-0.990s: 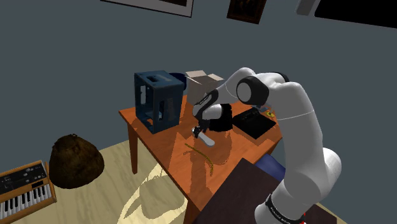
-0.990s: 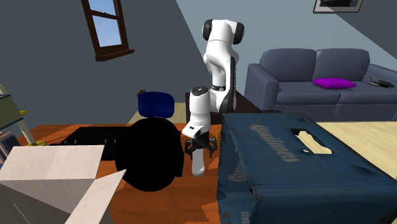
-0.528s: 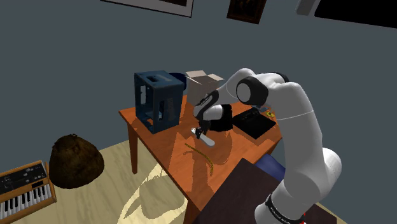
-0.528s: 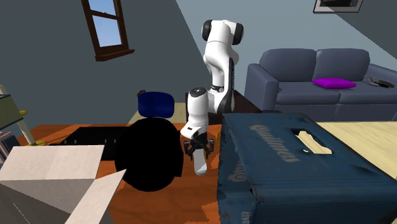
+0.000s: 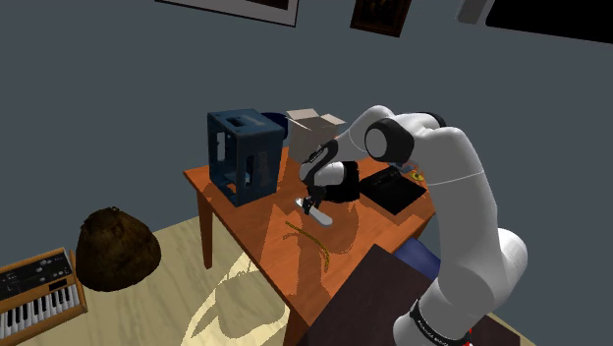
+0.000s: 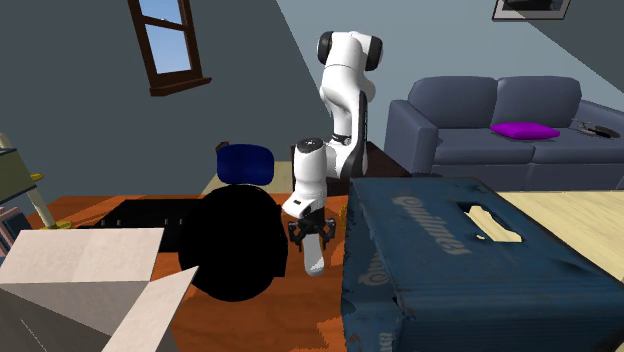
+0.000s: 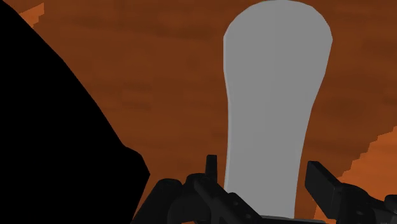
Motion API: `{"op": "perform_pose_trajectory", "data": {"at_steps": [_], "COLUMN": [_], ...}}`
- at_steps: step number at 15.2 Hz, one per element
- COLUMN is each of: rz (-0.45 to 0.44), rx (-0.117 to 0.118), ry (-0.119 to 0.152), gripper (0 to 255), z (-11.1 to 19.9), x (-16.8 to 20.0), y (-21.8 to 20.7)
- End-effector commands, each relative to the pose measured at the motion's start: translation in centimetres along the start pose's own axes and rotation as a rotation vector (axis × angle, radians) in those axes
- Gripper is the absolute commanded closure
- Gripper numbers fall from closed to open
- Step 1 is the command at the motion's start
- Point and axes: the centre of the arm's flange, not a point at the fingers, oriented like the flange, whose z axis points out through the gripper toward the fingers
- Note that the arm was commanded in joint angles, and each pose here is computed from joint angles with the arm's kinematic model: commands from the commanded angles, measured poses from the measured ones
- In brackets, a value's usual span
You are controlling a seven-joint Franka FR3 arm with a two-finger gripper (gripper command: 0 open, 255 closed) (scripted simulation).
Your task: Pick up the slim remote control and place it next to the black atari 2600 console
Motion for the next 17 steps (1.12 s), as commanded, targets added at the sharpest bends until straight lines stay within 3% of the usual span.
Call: {"op": "perform_pose_trajectory", "data": {"at_steps": [1, 17], "rz": [0.001, 0.001], "rx": [0.000, 0.000], "ry": [-0.002, -0.002], "gripper": [255, 255], "z": [0.2, -8.3], "x": [-0.3, -0.3], "y": [0.3, 0.2]}}
